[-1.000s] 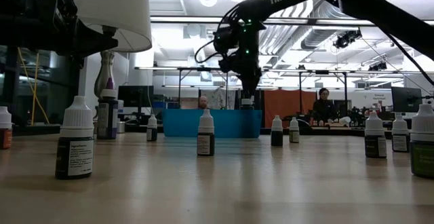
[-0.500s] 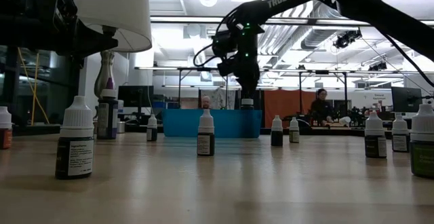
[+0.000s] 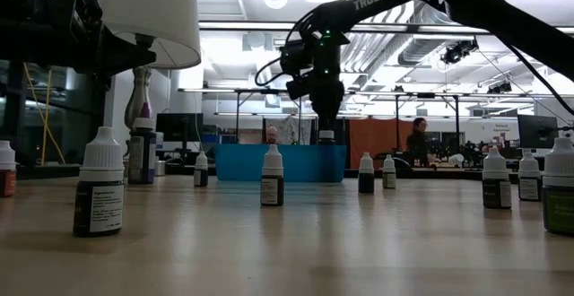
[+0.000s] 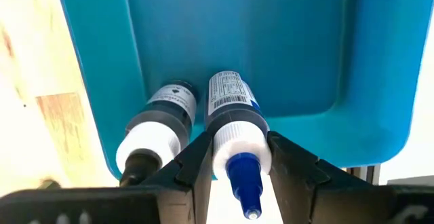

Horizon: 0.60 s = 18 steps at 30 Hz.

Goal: Pick & Place food coloring
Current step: Put the large blue food coloring bottle into the blue bin

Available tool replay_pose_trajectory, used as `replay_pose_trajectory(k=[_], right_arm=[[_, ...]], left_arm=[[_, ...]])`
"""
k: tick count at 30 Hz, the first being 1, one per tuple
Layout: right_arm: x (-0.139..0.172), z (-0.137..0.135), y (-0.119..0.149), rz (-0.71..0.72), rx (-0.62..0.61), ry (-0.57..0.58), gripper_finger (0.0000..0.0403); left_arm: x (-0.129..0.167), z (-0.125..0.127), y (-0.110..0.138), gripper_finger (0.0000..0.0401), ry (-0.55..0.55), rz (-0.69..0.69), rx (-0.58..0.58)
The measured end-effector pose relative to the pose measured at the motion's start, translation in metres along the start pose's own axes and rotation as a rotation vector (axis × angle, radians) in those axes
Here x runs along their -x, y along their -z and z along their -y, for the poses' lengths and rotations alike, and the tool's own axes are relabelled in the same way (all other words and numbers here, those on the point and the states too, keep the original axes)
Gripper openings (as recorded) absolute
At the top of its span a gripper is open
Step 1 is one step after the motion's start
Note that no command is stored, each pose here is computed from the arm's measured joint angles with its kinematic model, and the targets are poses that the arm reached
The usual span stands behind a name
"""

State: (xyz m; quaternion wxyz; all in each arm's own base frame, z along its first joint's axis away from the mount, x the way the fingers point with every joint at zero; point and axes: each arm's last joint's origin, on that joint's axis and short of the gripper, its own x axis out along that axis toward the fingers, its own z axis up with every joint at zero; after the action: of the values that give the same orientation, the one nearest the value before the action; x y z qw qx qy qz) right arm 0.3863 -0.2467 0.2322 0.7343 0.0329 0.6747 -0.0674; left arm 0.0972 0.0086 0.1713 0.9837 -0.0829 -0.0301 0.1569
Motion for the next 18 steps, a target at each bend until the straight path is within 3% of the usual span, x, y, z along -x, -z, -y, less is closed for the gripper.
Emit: replay_pose_trajectory(k=[18], right_arm=[[0.0002,-0.0013,0.0038,-0.040,-0.044,-0.008,0.0130]], left_arm=[[0.0000,0.0000,0.0001,0.0000,0.000,-0.001,0.000]])
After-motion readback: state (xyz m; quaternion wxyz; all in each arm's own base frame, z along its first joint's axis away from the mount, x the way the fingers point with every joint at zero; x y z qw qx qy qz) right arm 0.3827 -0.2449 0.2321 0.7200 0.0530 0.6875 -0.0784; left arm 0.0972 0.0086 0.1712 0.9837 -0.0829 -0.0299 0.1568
